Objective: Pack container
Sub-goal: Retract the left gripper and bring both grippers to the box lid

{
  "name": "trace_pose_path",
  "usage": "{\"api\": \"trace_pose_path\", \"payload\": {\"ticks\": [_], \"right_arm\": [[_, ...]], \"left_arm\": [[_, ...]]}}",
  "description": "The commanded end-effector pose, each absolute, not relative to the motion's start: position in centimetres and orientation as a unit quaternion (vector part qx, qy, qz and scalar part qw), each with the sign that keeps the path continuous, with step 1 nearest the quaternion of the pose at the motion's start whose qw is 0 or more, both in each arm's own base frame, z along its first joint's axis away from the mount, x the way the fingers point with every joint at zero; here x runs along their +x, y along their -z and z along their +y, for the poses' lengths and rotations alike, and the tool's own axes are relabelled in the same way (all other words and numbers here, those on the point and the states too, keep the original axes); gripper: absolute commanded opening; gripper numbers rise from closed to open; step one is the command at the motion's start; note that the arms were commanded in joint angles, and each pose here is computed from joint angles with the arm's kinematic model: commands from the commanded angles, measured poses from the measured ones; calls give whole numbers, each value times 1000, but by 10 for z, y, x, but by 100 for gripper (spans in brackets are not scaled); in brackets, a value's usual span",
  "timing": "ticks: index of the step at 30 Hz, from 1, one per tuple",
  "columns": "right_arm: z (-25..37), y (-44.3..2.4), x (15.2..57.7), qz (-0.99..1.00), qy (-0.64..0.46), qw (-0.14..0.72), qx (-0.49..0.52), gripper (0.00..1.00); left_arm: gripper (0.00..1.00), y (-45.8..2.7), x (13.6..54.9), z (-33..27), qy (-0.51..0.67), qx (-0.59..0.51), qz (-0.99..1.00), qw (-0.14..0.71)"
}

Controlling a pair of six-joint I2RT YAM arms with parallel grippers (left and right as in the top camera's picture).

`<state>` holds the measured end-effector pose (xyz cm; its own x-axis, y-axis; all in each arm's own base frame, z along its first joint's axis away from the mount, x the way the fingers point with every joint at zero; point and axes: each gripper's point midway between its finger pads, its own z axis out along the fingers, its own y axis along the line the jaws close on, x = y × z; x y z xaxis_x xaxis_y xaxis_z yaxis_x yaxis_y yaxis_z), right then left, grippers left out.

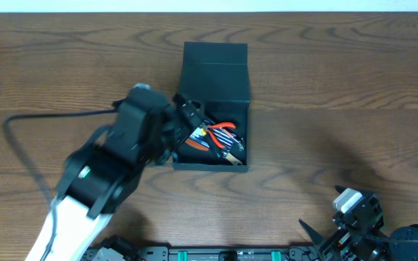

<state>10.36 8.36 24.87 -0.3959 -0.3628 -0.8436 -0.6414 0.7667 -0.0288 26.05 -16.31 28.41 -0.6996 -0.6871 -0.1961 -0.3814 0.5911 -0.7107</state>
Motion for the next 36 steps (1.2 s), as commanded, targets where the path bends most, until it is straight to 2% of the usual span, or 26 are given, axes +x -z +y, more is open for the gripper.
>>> {"api": "trace_pose_path", "payload": {"ticks": [1, 17, 22, 27, 36], "right_arm": [[82, -249, 105, 824, -151, 459, -296, 99], [81, -250, 105, 824, -149, 460, -295, 99], [90, -273, 116, 799, -163, 503, -286, 99], [101, -289, 148, 821, -170, 500, -216, 99], [129, -313, 233, 869, -66, 437, -223, 99]], "left_arm": [[99, -295, 251, -152, 329, -298, 859, 256], [99, -285, 233, -142, 304, -303, 872, 234], [98, -285, 234, -142, 304, -303, 871, 238], [99, -297, 243, -147, 326, -297, 860, 256], [100, -296, 283, -102, 315, -366, 829, 283]]}}
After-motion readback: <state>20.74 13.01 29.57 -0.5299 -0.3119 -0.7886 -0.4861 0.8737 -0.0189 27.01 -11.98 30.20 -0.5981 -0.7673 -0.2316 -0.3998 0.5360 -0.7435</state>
